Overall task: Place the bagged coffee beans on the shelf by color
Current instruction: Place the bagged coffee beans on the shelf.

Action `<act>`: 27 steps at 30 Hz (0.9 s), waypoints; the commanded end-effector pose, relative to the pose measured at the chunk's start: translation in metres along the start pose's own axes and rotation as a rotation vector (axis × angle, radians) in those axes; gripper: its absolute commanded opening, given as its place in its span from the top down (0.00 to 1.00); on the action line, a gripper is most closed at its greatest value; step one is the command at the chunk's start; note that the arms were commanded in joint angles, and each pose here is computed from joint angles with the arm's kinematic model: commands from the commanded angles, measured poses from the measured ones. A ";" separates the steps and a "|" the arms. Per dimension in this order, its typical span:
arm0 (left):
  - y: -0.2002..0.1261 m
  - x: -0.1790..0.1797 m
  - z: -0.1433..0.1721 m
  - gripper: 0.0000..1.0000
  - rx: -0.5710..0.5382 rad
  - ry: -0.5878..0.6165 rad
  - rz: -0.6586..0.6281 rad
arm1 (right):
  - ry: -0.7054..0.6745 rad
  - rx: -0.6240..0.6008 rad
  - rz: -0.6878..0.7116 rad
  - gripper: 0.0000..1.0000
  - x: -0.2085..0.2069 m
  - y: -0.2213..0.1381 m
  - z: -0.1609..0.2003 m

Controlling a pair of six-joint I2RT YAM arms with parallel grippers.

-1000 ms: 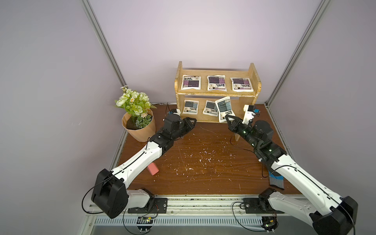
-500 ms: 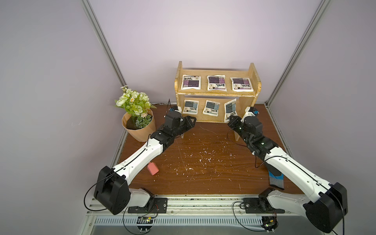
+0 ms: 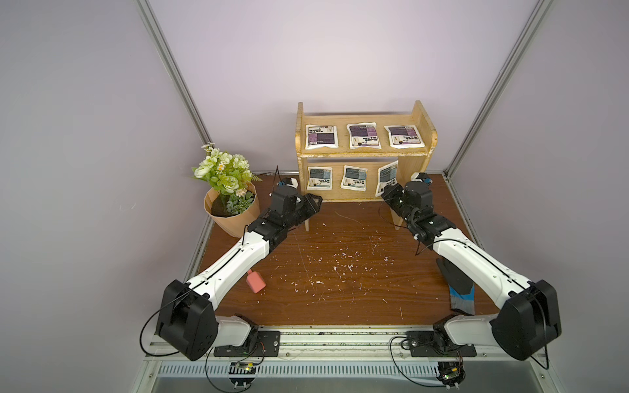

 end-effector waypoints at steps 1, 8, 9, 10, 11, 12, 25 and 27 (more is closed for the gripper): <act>-0.006 0.000 -0.004 0.56 -0.015 0.002 0.015 | 0.006 0.022 -0.027 0.94 0.013 0.002 -0.009; -0.003 0.001 -0.005 0.56 -0.011 -0.009 0.025 | 0.001 0.026 0.038 0.57 0.011 0.006 -0.009; -0.002 0.001 -0.005 0.56 -0.009 -0.011 0.028 | 0.003 0.024 0.053 0.54 0.009 0.006 -0.009; -0.002 0.001 -0.005 0.56 -0.007 -0.013 0.029 | 0.002 0.020 0.063 0.51 0.008 0.005 -0.009; -0.001 0.001 -0.004 0.56 -0.003 -0.013 0.030 | 0.007 0.011 0.076 0.48 0.006 0.004 -0.010; 0.000 0.001 -0.004 0.56 -0.001 -0.016 0.030 | 0.011 0.002 0.088 0.46 0.005 0.002 -0.011; 0.007 0.003 -0.005 0.56 -0.008 -0.018 0.026 | -0.075 -0.103 0.166 0.39 -0.009 -0.062 -0.032; 0.007 0.004 -0.006 0.56 -0.014 0.000 0.002 | -0.122 -0.056 0.100 0.47 -0.002 -0.067 -0.032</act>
Point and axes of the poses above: each gripper's point midway between its finger pads, its own y axis out along the fingers, its own x axis along the line the jaws close on, z = x × y, the point moved 9 cm from there along -y, back along the fingers
